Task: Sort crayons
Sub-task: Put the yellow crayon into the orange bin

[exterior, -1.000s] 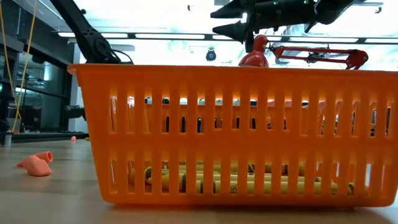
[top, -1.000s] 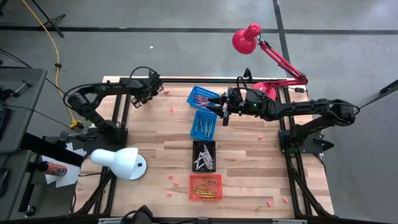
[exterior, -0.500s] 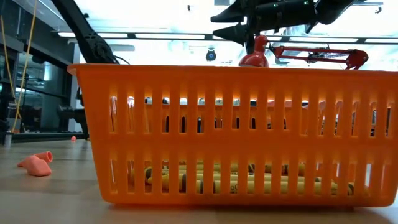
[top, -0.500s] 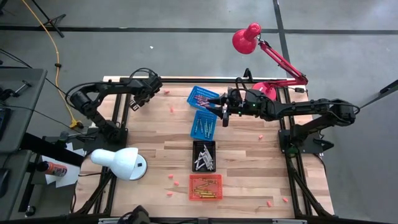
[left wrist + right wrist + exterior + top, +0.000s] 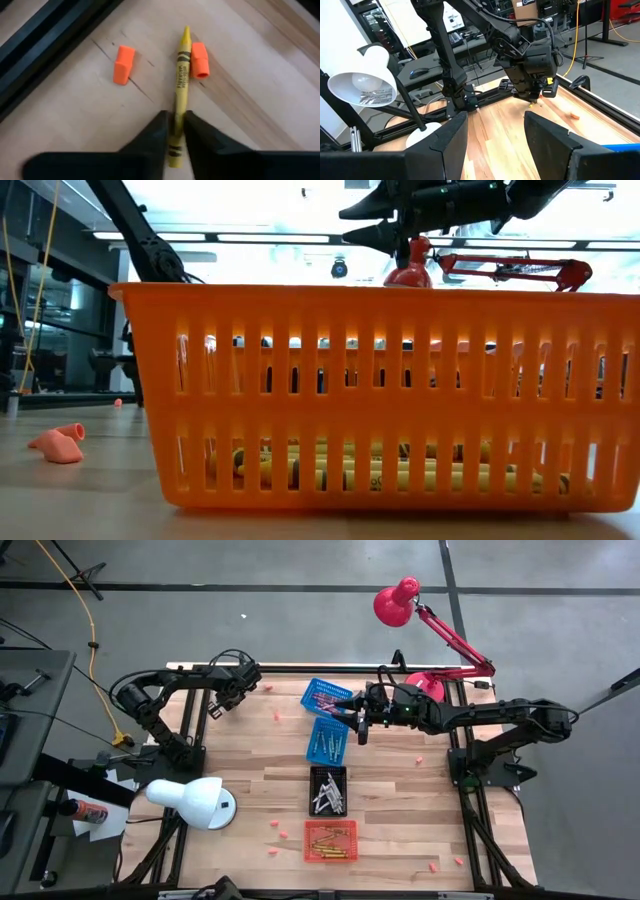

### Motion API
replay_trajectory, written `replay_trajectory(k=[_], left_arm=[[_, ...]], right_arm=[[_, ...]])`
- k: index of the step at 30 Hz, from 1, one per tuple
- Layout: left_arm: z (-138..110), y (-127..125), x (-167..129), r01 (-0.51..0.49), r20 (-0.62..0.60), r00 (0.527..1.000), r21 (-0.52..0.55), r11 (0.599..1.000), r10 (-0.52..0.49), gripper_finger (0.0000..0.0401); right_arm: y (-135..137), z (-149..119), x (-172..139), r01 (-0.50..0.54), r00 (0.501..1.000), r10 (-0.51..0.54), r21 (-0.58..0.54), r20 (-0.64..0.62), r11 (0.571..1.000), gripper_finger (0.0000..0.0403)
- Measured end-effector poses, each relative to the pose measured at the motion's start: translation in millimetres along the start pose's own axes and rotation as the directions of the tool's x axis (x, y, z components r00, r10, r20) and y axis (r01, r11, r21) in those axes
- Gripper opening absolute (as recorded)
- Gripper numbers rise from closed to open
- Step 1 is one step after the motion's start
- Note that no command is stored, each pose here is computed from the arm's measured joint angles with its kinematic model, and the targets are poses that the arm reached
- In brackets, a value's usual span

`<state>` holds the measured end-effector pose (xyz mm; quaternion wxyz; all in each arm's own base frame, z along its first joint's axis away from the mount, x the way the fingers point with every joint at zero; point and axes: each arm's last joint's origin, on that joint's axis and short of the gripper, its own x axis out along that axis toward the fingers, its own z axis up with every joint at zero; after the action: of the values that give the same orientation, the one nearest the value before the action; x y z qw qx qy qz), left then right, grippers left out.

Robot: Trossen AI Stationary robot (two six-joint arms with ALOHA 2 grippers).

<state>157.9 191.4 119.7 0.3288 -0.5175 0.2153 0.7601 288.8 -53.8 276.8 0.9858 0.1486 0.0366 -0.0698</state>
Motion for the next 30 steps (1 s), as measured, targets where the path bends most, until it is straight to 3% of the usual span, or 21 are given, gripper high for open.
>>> replay_trajectory(k=[3,7,11,15,18,20,23,25,27,29,30], left_arm=[[1.8,0.4,-4.9,0.026,-0.003,1.0,0.01,1.0,-0.026,0.0011],[3.6,3.0,-13.3,0.061,-0.029,0.998,0.043,0.997,-0.06,0.0014],[2.4,3.6,-33.8,0.155,0.012,0.987,0.141,0.978,-0.158,0.0004],[-10.9,8.2,-66.0,0.286,0.034,0.952,0.263,0.921,-0.305,0.0003],[-24.2,11.8,-95.0,0.42,0.035,0.883,0.389,0.82,-0.468,0.0002],[-34.2,13.5,-116.6,0.521,0.0,0.802,0.491,0.698,-0.598,0.0002],[-50.5,17.9,-150.4,0.621,-0.093,0.627,0.659,0.424,-0.773,0.0001],[-61.0,22.5,-173.9,0.645,-0.191,0.472,0.74,0.19,-0.86,0.0001],[-71.1,28.4,-197.3,0.625,-0.319,0.287,0.777,-0.075,-0.903,0.0001],[-79.7,35.3,-216.0,0.52,-0.443,0.117,0.79,-0.325,-0.889,0.0001],[-84.1,39.1,-222.9,0.448,-0.495,0.054,0.788,-0.422,-0.867,0.0001]], right_arm=[[0.0,-0.1,0.0,0.0,1.0,0.0,0.0,-0.002,1.0,0.0188],[-0.3,-1.1,0.0,0.002,1.0,-0.002,0.0,-0.012,1.0,0.0188],[-0.4,-1.4,-0.1,0.003,1.0,-0.003,-0.034,-0.015,0.999,0.0188],[0.0,2.4,-2.9,0.002,1.0,-0.002,-0.059,0.0,0.998,0.0188],[-1.7,8.9,-7.5,0.009,1.0,-0.007,-0.085,0.028,0.996,0.0188],[-5.4,14.5,-12.2,0.025,0.999,-0.022,-0.078,0.046,0.997,0.0188],[-13.2,24.8,-20.1,0.053,0.995,-0.051,-0.021,0.088,0.998,0.0188],[-18.6,31.1,-25.4,0.069,0.991,-0.072,0.03,0.115,0.997,0.0188],[-22.7,36.6,-30.5,0.08,0.987,-0.089,0.066,0.137,0.995,0.0188],[-23.4,40.8,-34.7,0.059,0.986,-0.069,0.07,0.151,0.996,0.0188],[-23.1,42.5,-36.4,0.036,0.987,-0.046,0.065,0.153,0.997,0.0188]])
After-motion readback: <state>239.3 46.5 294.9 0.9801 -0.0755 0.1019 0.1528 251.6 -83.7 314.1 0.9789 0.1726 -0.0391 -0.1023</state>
